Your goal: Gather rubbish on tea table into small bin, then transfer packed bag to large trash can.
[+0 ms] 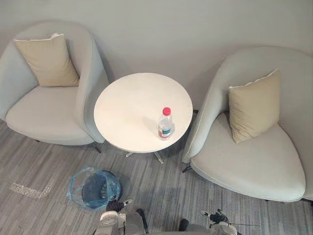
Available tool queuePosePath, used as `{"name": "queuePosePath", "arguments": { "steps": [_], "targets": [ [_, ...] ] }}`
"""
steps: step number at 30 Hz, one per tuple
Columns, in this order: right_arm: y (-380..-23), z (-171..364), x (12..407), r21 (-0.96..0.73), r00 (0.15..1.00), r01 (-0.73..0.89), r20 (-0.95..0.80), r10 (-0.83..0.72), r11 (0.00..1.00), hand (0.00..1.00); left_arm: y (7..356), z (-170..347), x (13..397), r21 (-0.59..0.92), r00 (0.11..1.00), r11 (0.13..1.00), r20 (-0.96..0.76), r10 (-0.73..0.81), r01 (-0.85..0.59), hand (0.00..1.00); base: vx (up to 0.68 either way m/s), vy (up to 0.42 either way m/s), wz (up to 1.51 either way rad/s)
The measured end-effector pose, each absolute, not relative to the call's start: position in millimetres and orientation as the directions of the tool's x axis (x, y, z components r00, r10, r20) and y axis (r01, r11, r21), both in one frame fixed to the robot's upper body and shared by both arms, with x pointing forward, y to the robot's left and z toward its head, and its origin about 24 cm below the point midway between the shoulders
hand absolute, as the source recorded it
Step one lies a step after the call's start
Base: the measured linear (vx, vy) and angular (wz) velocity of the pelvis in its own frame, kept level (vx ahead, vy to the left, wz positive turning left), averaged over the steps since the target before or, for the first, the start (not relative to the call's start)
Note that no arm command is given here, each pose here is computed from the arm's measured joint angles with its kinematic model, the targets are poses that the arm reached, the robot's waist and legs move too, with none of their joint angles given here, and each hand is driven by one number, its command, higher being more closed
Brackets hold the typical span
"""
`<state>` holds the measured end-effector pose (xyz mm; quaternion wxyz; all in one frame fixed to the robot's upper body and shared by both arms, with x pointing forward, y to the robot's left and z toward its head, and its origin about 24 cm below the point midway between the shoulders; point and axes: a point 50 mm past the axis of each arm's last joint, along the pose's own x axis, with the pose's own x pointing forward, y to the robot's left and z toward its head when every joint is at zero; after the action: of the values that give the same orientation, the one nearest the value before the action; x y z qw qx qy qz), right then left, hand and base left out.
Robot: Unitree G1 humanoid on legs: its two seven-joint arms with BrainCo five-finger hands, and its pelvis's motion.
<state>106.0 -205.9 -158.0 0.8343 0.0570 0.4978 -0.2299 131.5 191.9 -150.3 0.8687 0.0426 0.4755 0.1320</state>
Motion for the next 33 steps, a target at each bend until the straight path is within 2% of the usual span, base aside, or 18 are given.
{"name": "queuePosePath", "arguments": {
  "steps": [10,13,18,22,24,26,30,33],
  "targets": [
    [-197,-154,118,-0.130,0.456,0.365,-0.839,-0.299,0.922,0.00,197,-152,124,0.228,0.503,0.961,-0.819,0.276,-0.155,0.00,0.13,0.001,0.35],
    [-203,-153,118,-0.163,0.458,0.347,-0.830,-0.318,0.923,0.00,184,-155,118,0.190,0.482,0.963,-0.837,0.260,-0.190,0.00,0.18,-0.124,0.16],
    [-201,-152,122,-0.188,0.480,0.291,-0.819,-0.313,0.938,0.00,184,-155,119,0.206,0.485,0.960,-0.831,0.273,-0.189,0.00,0.07,-0.069,0.30],
    [-196,-130,155,-0.209,0.634,0.223,-0.711,-0.305,0.952,0.00,190,-154,120,0.224,0.490,0.958,-0.824,0.285,-0.181,0.00,0.00,0.016,0.22],
    [-198,-103,179,-0.236,0.761,0.198,-0.575,-0.301,0.951,0.00,192,-153,121,0.241,0.498,0.958,-0.819,0.286,-0.154,0.00,-0.04,0.044,0.14],
    [-201,-83,194,-0.256,0.829,0.198,-0.471,-0.301,0.946,0.00,191,-152,122,0.247,0.509,0.960,-0.815,0.277,-0.128,0.00,-0.06,0.056,0.12],
    [-199,-52,213,-0.287,0.912,0.184,-0.308,-0.273,0.940,0.00,190,-152,124,0.249,0.519,0.962,-0.811,0.271,-0.113,0.00,-0.09,0.044,0.14],
    [-196,-44,216,-0.328,0.930,0.166,-0.261,-0.258,0.930,0.00,188,-151,125,0.256,0.530,0.963,-0.806,0.263,-0.088,0.00,-0.10,0.009,0.13]
  ]
}}
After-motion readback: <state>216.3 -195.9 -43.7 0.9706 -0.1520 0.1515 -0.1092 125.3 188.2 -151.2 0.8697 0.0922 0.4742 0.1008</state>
